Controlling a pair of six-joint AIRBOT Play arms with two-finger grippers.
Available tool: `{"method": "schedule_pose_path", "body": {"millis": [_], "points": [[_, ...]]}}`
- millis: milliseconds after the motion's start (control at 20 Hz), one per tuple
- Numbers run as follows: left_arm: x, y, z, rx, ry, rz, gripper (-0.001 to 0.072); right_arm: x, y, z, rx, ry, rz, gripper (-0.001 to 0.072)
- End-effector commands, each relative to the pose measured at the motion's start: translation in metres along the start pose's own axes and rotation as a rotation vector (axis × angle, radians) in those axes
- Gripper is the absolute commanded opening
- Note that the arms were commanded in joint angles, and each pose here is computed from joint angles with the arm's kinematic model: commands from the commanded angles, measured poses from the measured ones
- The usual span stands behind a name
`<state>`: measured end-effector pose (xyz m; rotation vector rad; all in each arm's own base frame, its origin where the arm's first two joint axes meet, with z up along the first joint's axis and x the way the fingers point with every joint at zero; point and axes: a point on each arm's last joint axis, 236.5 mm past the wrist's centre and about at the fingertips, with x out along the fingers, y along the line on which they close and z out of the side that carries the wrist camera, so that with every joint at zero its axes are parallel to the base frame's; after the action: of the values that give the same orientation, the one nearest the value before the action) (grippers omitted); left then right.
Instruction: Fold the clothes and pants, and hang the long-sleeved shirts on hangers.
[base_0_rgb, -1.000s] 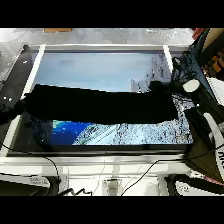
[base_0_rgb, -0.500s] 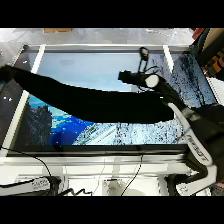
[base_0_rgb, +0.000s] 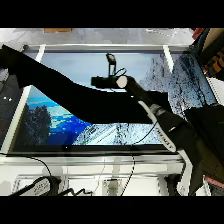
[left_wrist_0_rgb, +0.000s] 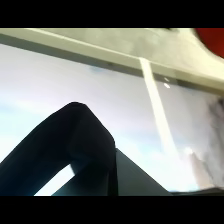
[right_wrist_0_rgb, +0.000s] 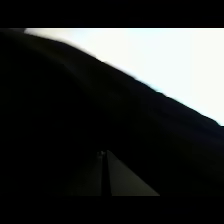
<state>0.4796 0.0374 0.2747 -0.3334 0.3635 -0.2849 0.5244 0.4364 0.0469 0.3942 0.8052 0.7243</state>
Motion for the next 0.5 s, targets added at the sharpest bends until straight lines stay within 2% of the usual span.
{"method": "schedule_pose_path", "body": {"millis": [0,300,450], "points": [[0.007,-0.041,-0.012,0.014,0.047,-0.086,0.0009,0.032,0.047,-0.026,0.034,0.006,0.066,0.0011],[0.014,-0.073,-0.020,0.013,0.071,-0.153,0.0010,0.064,0.120,-0.080,0.038,-0.009,0.160,0.0010],[0.012,-0.079,-0.015,-0.007,0.055,-0.177,0.0010,0.068,0.132,-0.091,0.028,-0.004,0.173,0.0011]]}}
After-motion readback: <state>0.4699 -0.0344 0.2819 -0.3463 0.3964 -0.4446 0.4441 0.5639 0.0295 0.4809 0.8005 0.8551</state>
